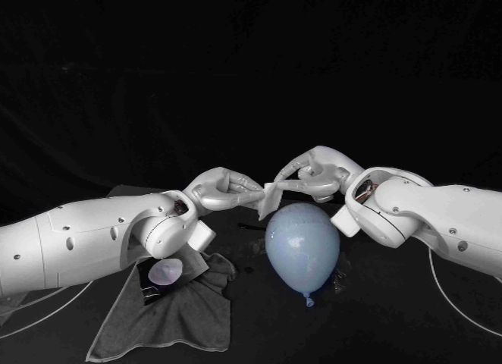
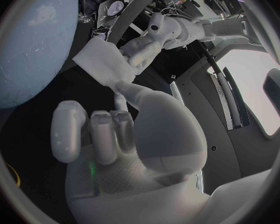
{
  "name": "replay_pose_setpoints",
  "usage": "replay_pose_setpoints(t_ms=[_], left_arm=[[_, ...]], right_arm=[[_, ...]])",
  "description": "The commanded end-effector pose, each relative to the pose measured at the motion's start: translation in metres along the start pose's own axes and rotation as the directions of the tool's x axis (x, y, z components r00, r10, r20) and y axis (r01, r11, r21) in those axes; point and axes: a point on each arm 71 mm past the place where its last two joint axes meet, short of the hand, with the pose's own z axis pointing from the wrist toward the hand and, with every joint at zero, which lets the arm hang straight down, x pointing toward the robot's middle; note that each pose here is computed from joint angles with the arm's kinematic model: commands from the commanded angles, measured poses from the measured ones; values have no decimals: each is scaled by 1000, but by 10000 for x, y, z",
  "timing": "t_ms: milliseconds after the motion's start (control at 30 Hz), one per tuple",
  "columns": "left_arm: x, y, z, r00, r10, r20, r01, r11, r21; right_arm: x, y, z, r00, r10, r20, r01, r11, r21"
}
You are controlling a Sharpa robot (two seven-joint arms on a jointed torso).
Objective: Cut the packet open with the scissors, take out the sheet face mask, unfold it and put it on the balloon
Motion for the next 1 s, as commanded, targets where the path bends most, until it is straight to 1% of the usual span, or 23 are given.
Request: replay_pose_setpoints(t_ms=[33, 333, 500, 700, 867, 1000], left_arm=[[12, -23, 11, 1000, -7, 2, 7, 1000, 18], [-15, -26, 3, 999, 5, 35, -5, 1000, 21], [-37, -32, -4, 998, 39, 54, -41, 999, 29], [-32, -64, -7, 988, 148, 50, -151, 986, 64], [-13, -88, -4, 978, 206, 42, -209, 974, 86], [6, -123, 3, 965, 258, 42, -261, 959, 109]], right_arm=[[11, 5, 0, 1000, -10, -13, 10, 1000, -5], [13, -16, -11, 999, -8, -35, 8, 1000, 1], [13, -18, -37, 999, 3, -42, -4, 1000, -4], [34, 2, -77, 998, 16, -57, -17, 1000, -18], [54, 15, -88, 998, 22, -67, -24, 999, -23], [66, 16, -89, 997, 27, -71, -29, 999, -22]])
